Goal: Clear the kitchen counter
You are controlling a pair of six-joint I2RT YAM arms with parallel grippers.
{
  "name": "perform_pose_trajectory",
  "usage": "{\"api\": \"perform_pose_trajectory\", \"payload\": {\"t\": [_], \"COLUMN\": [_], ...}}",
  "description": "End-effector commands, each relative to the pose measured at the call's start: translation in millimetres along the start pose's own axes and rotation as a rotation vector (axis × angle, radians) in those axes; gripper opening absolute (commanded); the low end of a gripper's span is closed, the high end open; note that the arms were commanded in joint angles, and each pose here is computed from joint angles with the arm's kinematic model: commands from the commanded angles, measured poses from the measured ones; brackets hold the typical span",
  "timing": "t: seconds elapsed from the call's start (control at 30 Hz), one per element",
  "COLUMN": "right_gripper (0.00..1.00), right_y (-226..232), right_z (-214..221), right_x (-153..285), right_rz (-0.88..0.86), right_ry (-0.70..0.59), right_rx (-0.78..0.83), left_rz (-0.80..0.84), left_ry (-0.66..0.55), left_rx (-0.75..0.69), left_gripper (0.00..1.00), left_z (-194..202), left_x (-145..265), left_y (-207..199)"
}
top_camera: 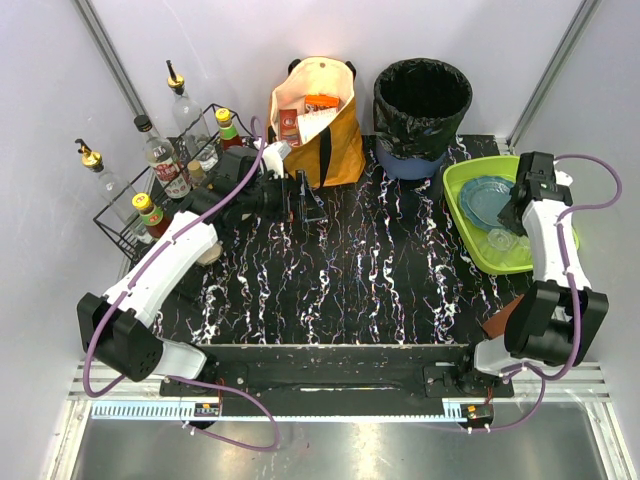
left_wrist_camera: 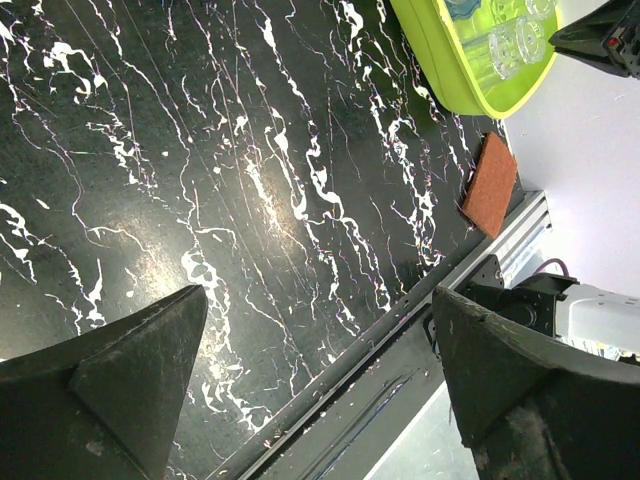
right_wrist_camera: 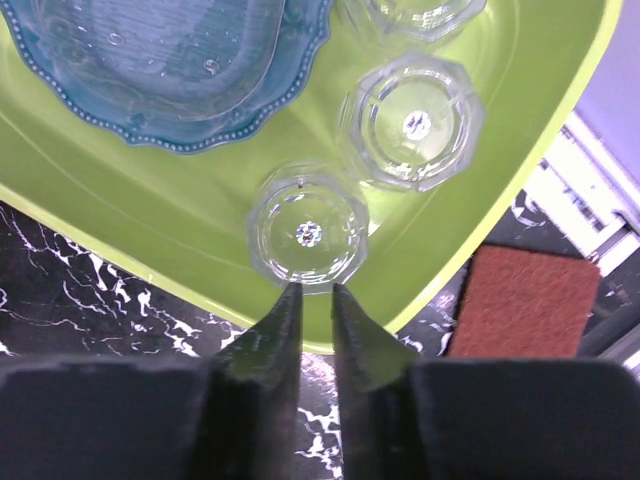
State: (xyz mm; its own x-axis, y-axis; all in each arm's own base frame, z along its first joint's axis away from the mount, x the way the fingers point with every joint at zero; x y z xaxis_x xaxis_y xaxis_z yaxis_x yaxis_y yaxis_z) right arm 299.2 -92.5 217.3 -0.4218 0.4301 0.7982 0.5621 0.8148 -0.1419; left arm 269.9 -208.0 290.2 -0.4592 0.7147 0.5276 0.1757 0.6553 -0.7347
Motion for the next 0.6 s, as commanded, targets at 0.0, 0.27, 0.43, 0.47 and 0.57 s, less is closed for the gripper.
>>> {"api": "perform_pose_trajectory", "payload": {"t": [0.0, 0.27, 0.43, 0.47, 0.57], "right_gripper": [0.16, 0.12, 0.11, 0.11, 0.23], "right_y": [7, 22, 19, 18, 11], "right_z": [20, 47, 40, 34, 14], "right_x": [-19, -53, -41, -36, -12], "right_rz": [-0.032, -0.090, -0.088, -0.085, -0.069], "right_ry": [0.094, 0.180, 0.148, 0.125, 0.053], "right_rx": [0.006, 0.021, -0.005, -0.015, -0.039], "left_rz": [0.030, 0.020, 0.019, 0.020, 0.015], "left_ry": [-0.046, -0.049, -0.055, -0.058, -0.058], "left_rx": [-0.031, -0.029, -0.031, -0.033, -0.040], "left_gripper": [0.99, 0.99, 0.99, 0.99, 0.99], "left_z": [-12, -10, -11, -11, -12], "left_x": [4, 5, 7, 8, 9], "left_y": [-12, -10, -10, -11, -12]}}
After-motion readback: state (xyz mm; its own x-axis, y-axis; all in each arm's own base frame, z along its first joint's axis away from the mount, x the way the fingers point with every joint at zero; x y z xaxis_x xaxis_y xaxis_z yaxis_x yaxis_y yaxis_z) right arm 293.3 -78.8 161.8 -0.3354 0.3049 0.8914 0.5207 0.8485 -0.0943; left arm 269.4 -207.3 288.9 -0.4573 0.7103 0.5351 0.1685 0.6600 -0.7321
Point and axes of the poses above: each gripper's point midway between its finger pads, its own x axis back along the fingers, its own y axis along the line the jaws close on, z = x × y, the point moved 6 cm from there along x, back along the fingers, and after that the axes turned 15 degrees about x, right-handed, at the moved point
